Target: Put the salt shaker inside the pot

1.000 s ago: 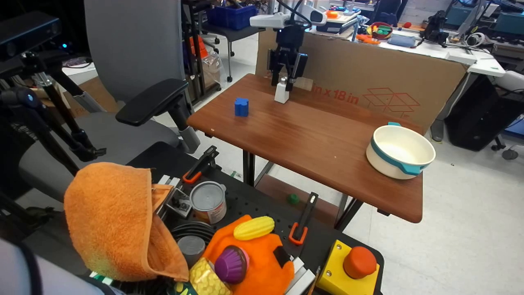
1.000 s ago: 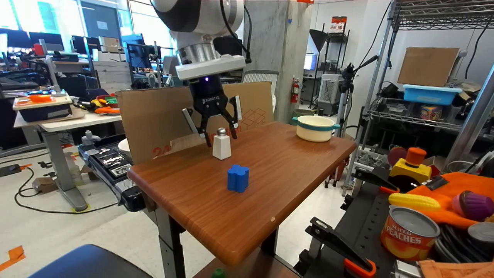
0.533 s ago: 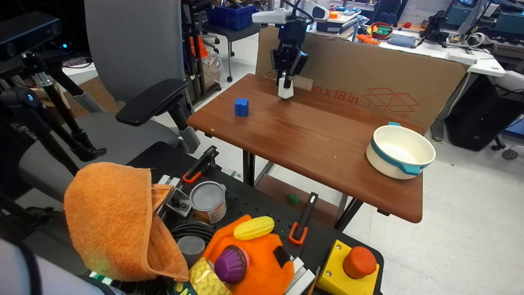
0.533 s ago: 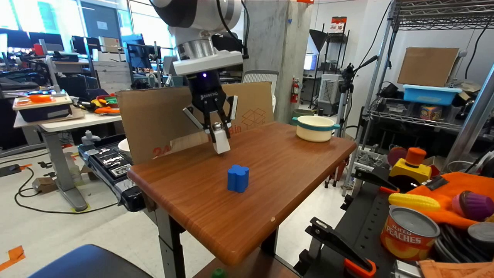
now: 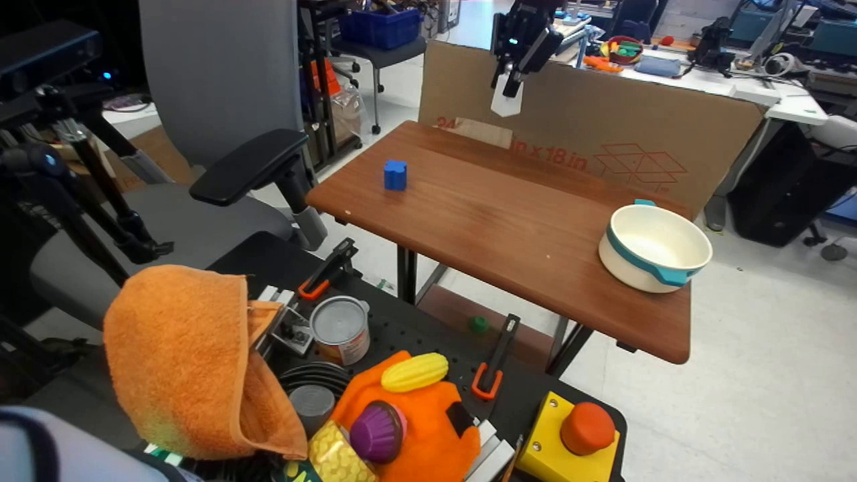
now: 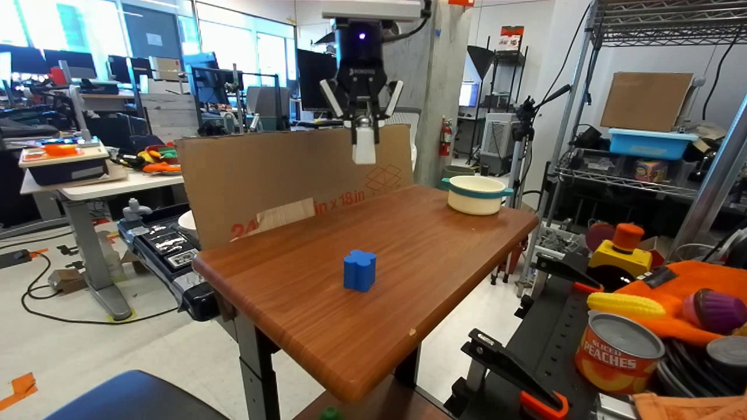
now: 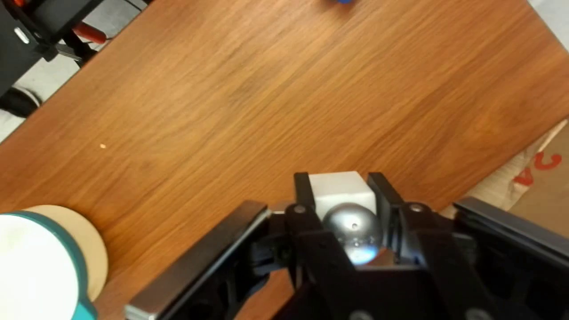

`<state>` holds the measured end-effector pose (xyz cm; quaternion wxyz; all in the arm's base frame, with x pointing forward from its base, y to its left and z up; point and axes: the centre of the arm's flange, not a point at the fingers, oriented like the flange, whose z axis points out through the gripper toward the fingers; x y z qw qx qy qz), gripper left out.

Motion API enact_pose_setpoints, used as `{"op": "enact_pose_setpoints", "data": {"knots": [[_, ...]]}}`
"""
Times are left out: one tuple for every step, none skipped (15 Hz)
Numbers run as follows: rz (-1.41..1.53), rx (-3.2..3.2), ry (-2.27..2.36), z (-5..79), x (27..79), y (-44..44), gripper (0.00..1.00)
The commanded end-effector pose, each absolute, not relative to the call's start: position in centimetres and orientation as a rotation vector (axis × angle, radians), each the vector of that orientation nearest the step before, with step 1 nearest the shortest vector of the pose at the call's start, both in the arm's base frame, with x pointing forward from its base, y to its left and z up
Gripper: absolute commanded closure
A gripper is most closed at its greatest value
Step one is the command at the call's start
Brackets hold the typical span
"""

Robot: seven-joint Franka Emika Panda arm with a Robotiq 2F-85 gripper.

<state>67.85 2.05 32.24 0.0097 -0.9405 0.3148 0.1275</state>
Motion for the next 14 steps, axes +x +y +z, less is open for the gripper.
{"op": "enact_pose_setpoints", "data": {"knots": [[0.406,-2.757,1.144,34.6,63.8,-5.7,0.90],[0.419,-2.711,1.187,34.6,63.3,-7.8,0.90],[0.463,-2.662,1.234,34.3,62.9,-9.7,0.90],[0.489,-2.618,1.282,33.8,62.4,-11.3,0.90],[0.512,-2.569,1.345,33.1,62.1,-13.1,0.90],[0.526,-2.526,1.398,32.7,61.6,-14.7,0.90],[0.519,-2.477,1.454,32.1,61.3,-16.4,0.90],[0.513,-2.426,1.510,31.9,60.8,-17.9,0.90],[0.510,-2.382,1.560,31.8,60.3,-19.4,0.90],[0.500,-2.348,1.601,31.7,59.9,-20.5,0.90],[0.501,-2.317,1.635,31.7,59.5,-21.7,0.90],[0.508,-2.288,1.664,31.6,59.2,-22.7,0.90],[0.516,-2.262,1.706,31.3,59.2,-23.7,0.90],[0.529,-2.239,1.741,31.0,59.1,-24.5,0.90]]}}
